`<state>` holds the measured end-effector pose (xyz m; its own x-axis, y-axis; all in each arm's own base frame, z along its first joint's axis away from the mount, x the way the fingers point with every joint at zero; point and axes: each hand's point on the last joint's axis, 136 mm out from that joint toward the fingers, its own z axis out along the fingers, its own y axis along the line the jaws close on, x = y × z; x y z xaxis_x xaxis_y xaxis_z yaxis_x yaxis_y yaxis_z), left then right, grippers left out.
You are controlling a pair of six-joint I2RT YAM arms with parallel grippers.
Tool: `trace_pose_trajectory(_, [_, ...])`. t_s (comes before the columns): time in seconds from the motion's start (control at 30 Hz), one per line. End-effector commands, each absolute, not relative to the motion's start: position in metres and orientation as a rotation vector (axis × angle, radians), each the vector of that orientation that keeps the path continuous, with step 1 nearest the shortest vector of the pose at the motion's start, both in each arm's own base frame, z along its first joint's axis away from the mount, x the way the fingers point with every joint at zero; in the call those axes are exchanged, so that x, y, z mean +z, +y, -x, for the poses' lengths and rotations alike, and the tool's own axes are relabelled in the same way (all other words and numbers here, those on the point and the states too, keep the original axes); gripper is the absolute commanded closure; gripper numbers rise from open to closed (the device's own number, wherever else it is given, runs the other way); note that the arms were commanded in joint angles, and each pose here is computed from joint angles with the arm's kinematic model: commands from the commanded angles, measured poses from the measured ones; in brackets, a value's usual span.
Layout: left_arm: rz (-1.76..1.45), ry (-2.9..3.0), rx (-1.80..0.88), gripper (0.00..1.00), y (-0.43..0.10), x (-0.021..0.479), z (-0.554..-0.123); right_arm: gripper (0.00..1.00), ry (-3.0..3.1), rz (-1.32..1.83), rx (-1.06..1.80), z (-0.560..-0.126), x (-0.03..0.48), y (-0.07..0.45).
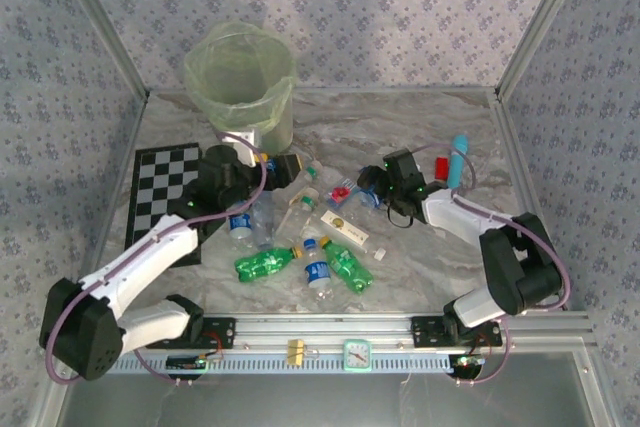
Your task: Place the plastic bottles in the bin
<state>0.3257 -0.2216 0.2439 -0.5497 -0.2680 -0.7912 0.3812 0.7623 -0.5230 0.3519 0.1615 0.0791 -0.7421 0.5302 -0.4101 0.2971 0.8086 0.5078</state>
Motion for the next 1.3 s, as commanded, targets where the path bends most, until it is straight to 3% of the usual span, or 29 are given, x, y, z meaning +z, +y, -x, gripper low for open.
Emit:
trace_pose_trajectory(0.0, [-0.031, 1.922, -0.878, 0.0, -0.228, 0.256, -0.337, 0.06, 2.446, -0.668, 0.599, -0.353, 0.066, 0.166])
trace_pose_trajectory(0.43, [-0.001, 1.983, -0.874, 0.0, -0.232, 0.233, -0.341, 0.13, 2.471, -0.762, 0.615, -0.361, 0.032, 0.168])
trace_pose_trajectory(0.83, [0.011, 2.001, -0.848, 0.0, -0.228, 0.229, -0.34, 0.27, 2.459, -0.825, 0.62, -0.363, 0.013, 0.165])
trace_pose_trajectory(1.07, [0.004, 1.999, -0.855, 0.0, -0.23, 0.23, -0.341, 0.38, 2.42, -0.782, 0.653, -0.366, 0.024, 0.164])
trace_pose_trajectory(1.27, [-0.04, 2.008, -0.896, 0.0, -0.239, 0.231, -0.339, 0.43, 2.339, -0.653, 0.7, -0.375, 0.065, 0.166])
